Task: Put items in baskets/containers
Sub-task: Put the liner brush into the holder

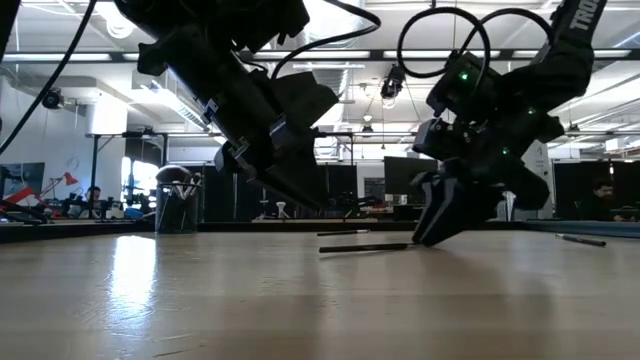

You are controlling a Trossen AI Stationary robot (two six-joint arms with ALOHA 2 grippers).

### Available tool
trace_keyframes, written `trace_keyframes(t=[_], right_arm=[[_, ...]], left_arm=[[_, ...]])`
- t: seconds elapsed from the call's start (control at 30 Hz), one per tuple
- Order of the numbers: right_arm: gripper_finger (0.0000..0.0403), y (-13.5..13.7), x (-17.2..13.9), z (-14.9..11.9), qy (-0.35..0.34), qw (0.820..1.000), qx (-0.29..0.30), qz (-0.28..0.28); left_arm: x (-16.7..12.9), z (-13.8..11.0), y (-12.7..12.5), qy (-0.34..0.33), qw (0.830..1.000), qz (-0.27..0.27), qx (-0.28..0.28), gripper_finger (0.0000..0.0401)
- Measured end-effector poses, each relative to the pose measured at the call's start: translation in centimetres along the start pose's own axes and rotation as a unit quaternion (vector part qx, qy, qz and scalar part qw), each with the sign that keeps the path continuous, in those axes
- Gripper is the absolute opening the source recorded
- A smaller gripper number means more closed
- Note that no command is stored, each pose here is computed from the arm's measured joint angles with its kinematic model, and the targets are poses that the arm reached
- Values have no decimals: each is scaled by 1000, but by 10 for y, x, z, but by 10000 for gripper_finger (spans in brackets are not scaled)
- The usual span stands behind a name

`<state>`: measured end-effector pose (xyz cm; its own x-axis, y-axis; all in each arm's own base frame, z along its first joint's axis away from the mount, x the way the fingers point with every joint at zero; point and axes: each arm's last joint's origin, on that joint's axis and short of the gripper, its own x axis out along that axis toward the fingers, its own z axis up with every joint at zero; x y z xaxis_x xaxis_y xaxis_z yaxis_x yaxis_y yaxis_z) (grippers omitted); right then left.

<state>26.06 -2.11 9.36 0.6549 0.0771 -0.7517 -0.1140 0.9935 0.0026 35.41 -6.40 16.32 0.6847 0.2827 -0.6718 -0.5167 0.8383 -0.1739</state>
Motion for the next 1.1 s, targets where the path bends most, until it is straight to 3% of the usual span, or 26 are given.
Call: trace_keyframes(t=[0.47,0.87,1.1], right_arm=[[12,7,1,7,-5,999,-35,18],[8,16,-4,11,-20,999,-29,29],[8,19,-3,13,-29,998,-35,31]], left_arm=[[1,-4,1,23,1000,-19,-4,97],[-1,1,-4,30,998,-42,-34,97],[-1,-5,0,61,998,-26,-11,97]])
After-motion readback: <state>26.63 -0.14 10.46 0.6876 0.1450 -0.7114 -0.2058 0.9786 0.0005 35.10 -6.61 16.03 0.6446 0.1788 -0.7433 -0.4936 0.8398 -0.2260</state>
